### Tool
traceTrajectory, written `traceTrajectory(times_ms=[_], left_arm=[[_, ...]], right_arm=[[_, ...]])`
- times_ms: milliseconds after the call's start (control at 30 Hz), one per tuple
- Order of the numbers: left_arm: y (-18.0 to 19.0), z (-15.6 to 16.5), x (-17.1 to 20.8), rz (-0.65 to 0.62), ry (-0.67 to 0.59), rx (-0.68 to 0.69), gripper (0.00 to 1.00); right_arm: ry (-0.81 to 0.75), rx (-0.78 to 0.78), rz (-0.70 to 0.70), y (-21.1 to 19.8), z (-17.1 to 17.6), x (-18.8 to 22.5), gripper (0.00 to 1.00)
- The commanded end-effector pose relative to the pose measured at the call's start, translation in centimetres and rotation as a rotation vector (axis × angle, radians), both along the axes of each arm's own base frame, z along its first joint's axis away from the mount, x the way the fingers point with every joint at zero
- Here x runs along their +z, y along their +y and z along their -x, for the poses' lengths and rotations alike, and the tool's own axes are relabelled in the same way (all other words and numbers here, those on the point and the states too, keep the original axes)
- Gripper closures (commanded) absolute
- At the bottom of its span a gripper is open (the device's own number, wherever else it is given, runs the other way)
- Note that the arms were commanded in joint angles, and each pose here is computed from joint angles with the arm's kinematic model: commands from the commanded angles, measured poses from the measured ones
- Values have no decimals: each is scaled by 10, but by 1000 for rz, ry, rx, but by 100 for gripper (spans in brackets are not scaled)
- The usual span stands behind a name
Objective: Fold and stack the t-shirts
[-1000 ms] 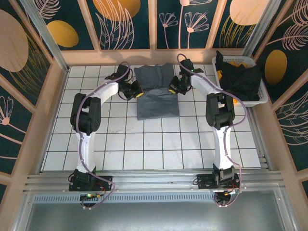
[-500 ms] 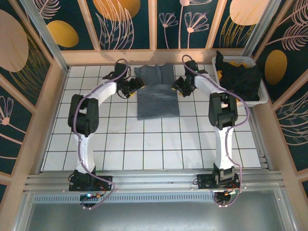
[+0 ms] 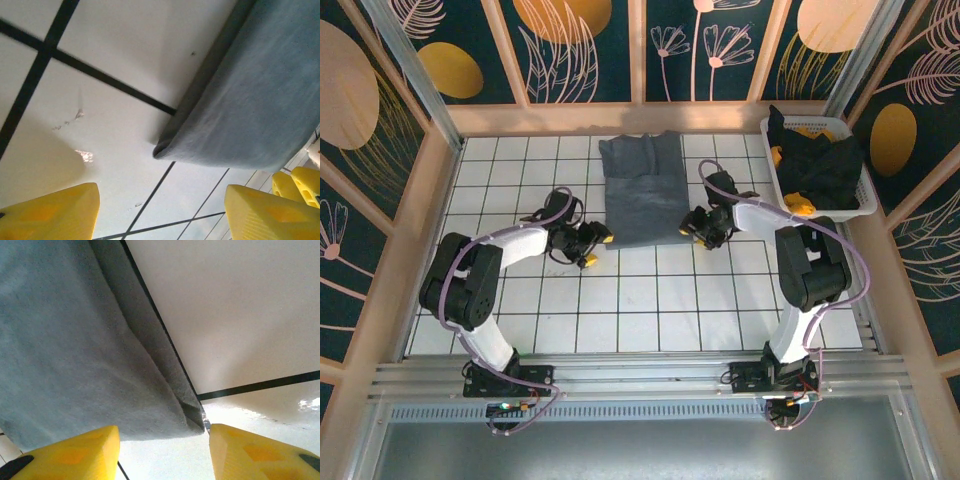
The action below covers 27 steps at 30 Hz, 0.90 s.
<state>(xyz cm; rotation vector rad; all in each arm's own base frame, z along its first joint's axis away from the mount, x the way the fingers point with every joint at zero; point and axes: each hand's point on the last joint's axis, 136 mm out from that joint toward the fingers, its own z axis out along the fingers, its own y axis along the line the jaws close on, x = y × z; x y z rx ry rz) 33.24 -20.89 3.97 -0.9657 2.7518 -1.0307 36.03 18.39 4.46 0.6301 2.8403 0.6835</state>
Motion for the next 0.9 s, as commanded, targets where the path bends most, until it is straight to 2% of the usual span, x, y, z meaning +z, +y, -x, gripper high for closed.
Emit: traceTrajectory(times_ms=[0, 133, 300, 367, 433, 567, 600, 867], left_arm=[[-13, -12, 9, 74, -26, 44, 33], [-22, -18, 0, 96, -14, 44, 38], [-39, -27, -2, 127, -14, 27, 50], [-39, -26, -8, 120, -3, 25, 58], [-42, -38, 0, 120, -35, 24, 67], [-41, -48, 5, 82, -64, 18, 93], [-40, -49, 7, 72, -70, 16, 100], [-33, -42, 38, 40, -132, -33, 100]], right_arm=[[-13, -6, -31, 6, -9, -5, 49], [4, 3, -50, 12, -12, -11, 52], [30, -12, -69, 16, -14, -17, 61], [36, -18, -74, 17, -14, -19, 71], [39, -23, -68, 17, -15, -19, 80], [21, -36, -51, 12, -15, -15, 99], [12, -40, -45, 11, -16, -12, 100], [-52, -25, -40, 6, -10, 18, 100]])
